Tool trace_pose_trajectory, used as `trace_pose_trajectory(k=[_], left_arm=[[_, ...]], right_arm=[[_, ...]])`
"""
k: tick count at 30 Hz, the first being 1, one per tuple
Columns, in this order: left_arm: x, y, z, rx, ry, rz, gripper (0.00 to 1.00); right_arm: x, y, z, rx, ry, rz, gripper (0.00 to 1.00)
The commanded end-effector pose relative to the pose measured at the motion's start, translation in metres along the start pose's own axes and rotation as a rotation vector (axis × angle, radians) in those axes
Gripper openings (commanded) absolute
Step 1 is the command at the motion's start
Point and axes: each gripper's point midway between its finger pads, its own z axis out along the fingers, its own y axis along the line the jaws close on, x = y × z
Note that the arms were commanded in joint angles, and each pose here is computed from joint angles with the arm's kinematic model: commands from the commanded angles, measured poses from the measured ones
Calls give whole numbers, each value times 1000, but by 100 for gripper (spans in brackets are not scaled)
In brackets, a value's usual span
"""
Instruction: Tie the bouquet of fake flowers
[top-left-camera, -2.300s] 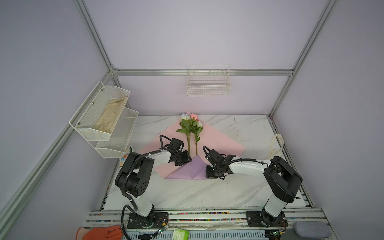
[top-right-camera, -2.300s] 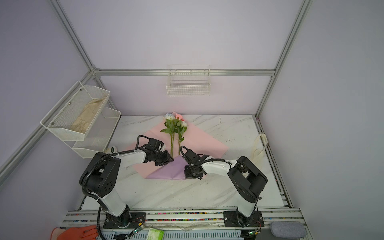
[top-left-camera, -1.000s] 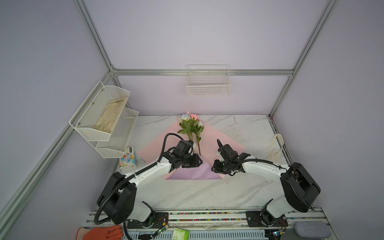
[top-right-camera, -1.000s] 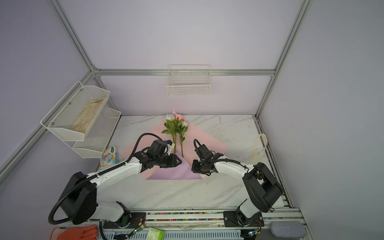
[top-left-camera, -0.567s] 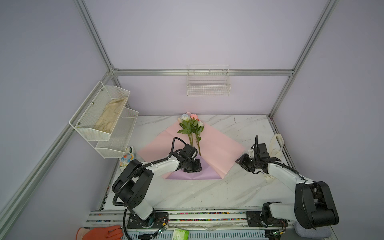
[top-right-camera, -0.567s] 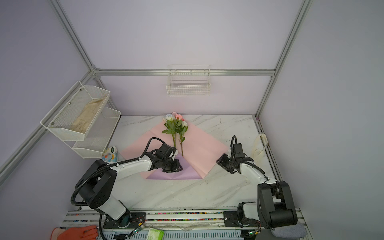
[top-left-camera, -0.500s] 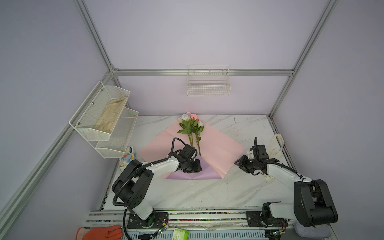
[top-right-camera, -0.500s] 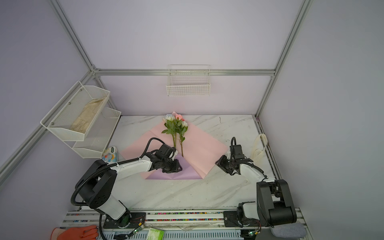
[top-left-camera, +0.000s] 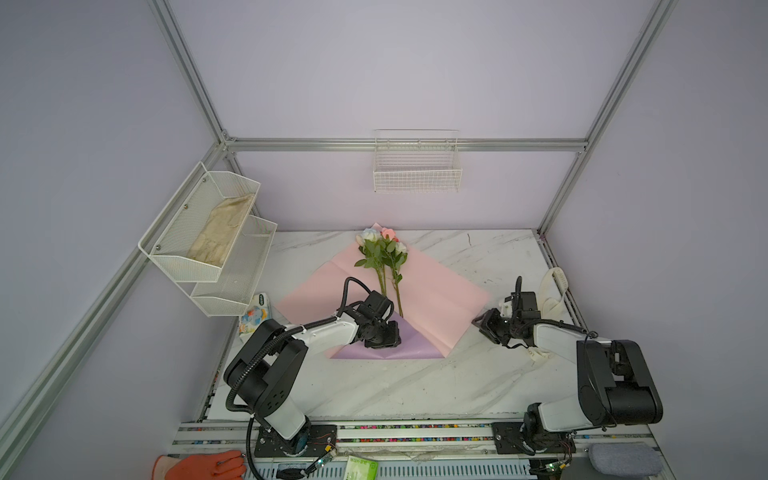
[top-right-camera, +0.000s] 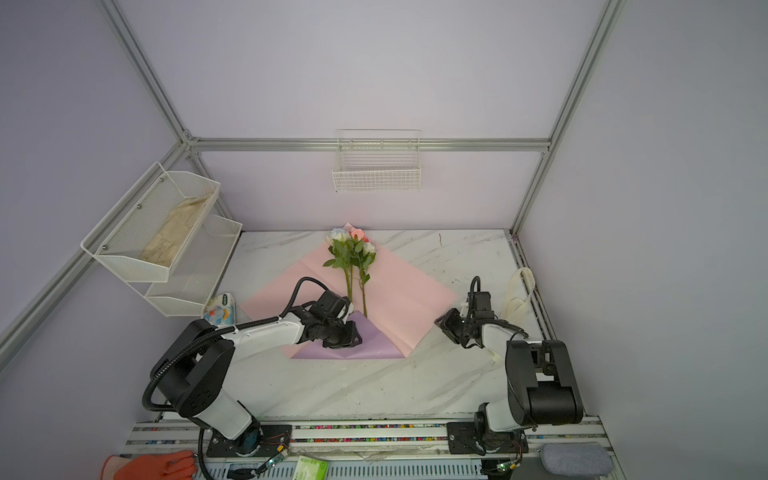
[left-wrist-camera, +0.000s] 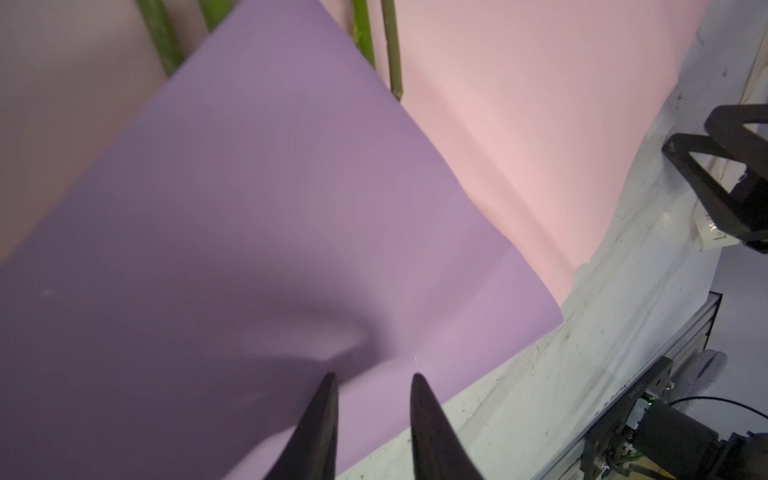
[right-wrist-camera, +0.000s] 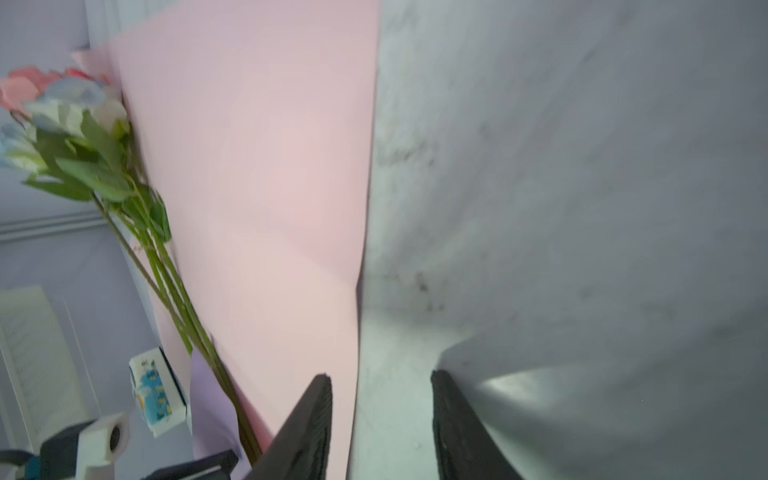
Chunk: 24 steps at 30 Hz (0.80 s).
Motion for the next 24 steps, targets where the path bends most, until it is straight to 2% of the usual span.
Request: trace_pose_trajectory(k=[1,10,14,17,19,22,24], left_arm=[[0,2,1,2,-5,6,30],[-1,3,3,-4,1,3,30],[-1,3,3,-3,4,3,30],[-1,3,3,-6,5,1,30],[0,4,3,-7,7,-2,30],[0,3,2,-9,10,0,30],[-1,3,1,-8,9,0,30]], right_arm=[[-2,-1,17,-28,36,12,43],[6,14,45,-120,108,21,42],[20,22,48,-161,131,27,42],[28,21,44,-143,130,22,43],[31,29,43,-176,116,23,43],[44,58,49,-272,165,-27,43],[40,66,50,-280,142,-56,43]])
